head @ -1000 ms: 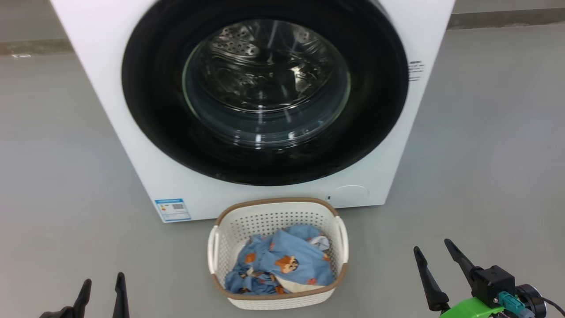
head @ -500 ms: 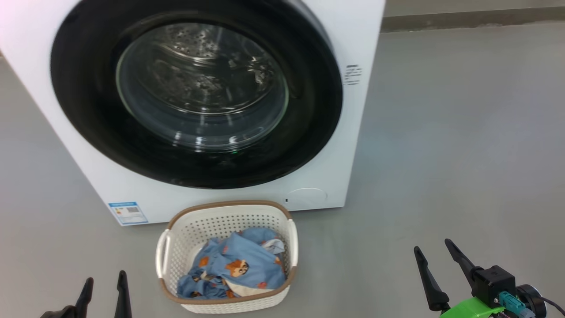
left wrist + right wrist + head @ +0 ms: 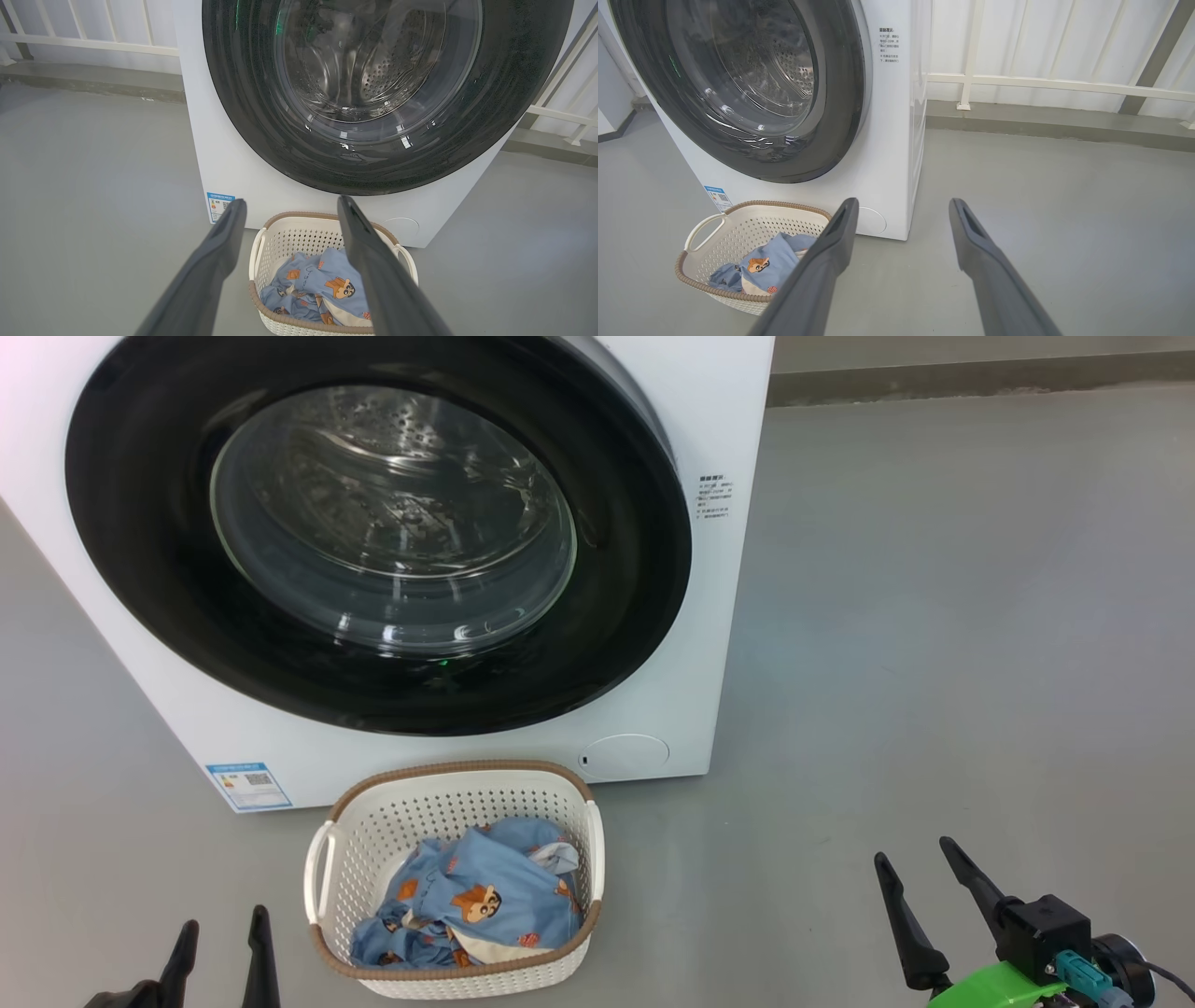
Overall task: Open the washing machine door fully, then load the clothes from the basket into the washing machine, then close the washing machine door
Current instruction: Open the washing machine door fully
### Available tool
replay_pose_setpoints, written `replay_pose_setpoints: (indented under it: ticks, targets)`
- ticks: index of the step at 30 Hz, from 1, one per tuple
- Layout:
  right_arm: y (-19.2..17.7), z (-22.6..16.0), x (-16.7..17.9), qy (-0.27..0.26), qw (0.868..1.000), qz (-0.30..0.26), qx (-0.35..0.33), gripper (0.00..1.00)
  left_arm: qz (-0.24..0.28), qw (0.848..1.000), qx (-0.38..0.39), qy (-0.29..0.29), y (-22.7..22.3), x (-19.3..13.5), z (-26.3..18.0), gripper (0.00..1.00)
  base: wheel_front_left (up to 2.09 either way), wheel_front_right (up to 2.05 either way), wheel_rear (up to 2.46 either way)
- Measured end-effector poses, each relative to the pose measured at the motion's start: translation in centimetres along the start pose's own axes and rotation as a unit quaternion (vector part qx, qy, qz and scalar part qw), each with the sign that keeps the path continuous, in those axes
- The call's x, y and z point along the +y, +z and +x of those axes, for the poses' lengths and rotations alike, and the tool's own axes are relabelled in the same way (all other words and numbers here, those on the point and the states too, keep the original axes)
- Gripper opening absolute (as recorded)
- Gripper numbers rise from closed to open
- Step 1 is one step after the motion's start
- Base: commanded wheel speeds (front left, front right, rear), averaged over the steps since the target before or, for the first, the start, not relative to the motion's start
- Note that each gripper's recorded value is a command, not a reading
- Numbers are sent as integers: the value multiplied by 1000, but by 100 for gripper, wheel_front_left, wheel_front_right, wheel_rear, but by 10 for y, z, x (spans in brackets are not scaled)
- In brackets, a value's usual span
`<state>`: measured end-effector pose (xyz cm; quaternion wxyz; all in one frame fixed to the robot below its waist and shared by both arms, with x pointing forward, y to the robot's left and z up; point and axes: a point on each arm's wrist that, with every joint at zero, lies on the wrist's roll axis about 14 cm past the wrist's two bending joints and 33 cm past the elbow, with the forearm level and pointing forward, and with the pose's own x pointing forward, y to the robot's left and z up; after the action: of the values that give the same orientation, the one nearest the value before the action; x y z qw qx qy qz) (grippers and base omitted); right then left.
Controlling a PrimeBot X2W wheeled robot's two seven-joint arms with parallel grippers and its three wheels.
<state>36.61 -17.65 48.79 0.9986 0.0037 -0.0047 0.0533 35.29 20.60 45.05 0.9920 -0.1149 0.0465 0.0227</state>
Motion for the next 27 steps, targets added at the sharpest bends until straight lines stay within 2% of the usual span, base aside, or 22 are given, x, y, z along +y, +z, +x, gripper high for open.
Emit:
replay_pose_setpoints:
  ticks: [6, 7, 8, 9, 20, 24, 27]
  targets:
    - [1, 1, 1, 2, 1000, 0, -2, 100, 0, 1000, -3, 0, 2, 0, 0, 100, 0, 0, 0]
    - [1, 1, 1, 2, 1000, 0, -2, 93, 0, 1000, -3, 0, 2, 0, 0, 100, 0, 0, 0]
    - [1, 1, 1, 1, 1000, 0, -2, 44, 0, 1000, -3, 0, 2, 0, 0, 100, 0, 0, 0]
    - [1, 1, 0, 1, 1000, 0, -1, 0, 0, 1000, -3, 0, 2, 0, 0, 100, 0, 0, 0]
    - [0, 2, 3, 0, 1000, 11, -1, 0, 0, 1000, -6, 0, 4, 0, 0, 100, 0, 0, 0]
    - [1, 3, 3, -11, 999, 53, -7, 0, 0, 1000, -8, 2, 5, 2, 0, 100, 0, 0, 0]
    - [2, 2, -12, -45, 992, 116, -17, 0, -1, 1000, -9, 4, 5, 3, 0, 100, 0, 0, 0]
